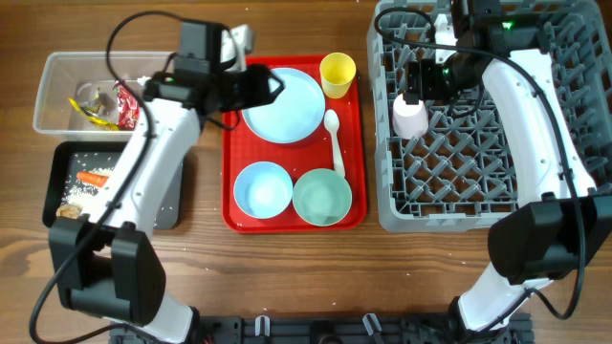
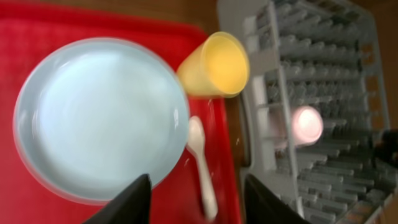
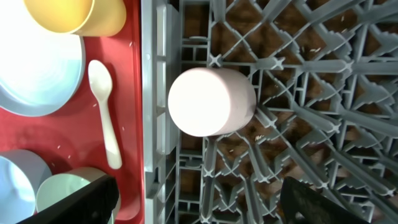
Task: Sort waste into correct bins and load items into the dishwasher rack
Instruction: 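Move the left gripper to the yellow cup and grasp its rim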
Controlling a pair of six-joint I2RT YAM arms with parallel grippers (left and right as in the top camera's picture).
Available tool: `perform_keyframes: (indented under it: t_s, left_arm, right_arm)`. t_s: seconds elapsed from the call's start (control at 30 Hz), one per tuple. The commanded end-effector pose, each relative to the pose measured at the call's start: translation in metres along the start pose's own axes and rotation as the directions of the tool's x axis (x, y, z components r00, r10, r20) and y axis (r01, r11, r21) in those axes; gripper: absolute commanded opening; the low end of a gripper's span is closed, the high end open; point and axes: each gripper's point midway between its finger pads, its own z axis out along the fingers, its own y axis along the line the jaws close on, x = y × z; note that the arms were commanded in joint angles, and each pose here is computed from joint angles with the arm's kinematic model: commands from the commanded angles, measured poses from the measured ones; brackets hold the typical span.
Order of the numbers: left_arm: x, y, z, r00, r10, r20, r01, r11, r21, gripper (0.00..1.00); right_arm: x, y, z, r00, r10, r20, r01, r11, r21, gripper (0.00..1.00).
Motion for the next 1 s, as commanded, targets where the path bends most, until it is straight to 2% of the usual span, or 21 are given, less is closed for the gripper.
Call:
perform_keyframes:
  t_s: [0.0,0.17,0.3,0.5,0.73,0.83,0.97]
  left_arm:
    - [-0.013,-0.013,0.023,0.995,-0.010,0.104,0.018,0.997,-0.077,0.57]
    - [-0.024,-0.048,0.059,0.974,0.037,0.224,-0.021,0.997,-0.070,0.63]
    - [-0.026,-0.048,0.087,0.960,0.026,0.277,0.001,0.996,-0.094,0.64]
    - [-0.020,-0.037,0.129,0.959,0.031,0.281,-0.008,0.996,-0.085,0.63]
    - [-0.014,-0.010,0.158,0.958,0.029,0.286,0.010,0.991,-0.137,0.63]
    - [-0.011,0.003,0.166,0.959,0.025,0.281,0.022,0.986,-0.164,0.61]
    - [-0.008,0.009,0.170,0.961,0.022,0.274,0.028,0.984,-0.178,0.47]
  right_arm:
    - [-0.001,0.004,-0.011,1.000,-0.009,0.021,0.010,1.000,-0.024,0.86]
    - [-0.002,0.004,-0.011,1.000,-0.012,0.021,0.012,1.000,-0.024,0.87]
    - [-0.001,0.004,-0.011,1.000,-0.011,0.020,0.012,1.000,-0.025,0.87]
    - [0.000,0.004,-0.010,1.000,-0.010,0.017,0.010,1.000,-0.024,0.87]
    - [0.001,0.004,-0.010,1.000,-0.009,0.010,0.009,1.000,-0.024,0.87]
    - [0.002,0.004,-0.010,1.000,-0.008,0.006,0.008,1.000,-0.024,0.87]
    - [0.002,0.004,-0.010,1.000,-0.008,0.005,0.008,1.000,-0.024,0.87]
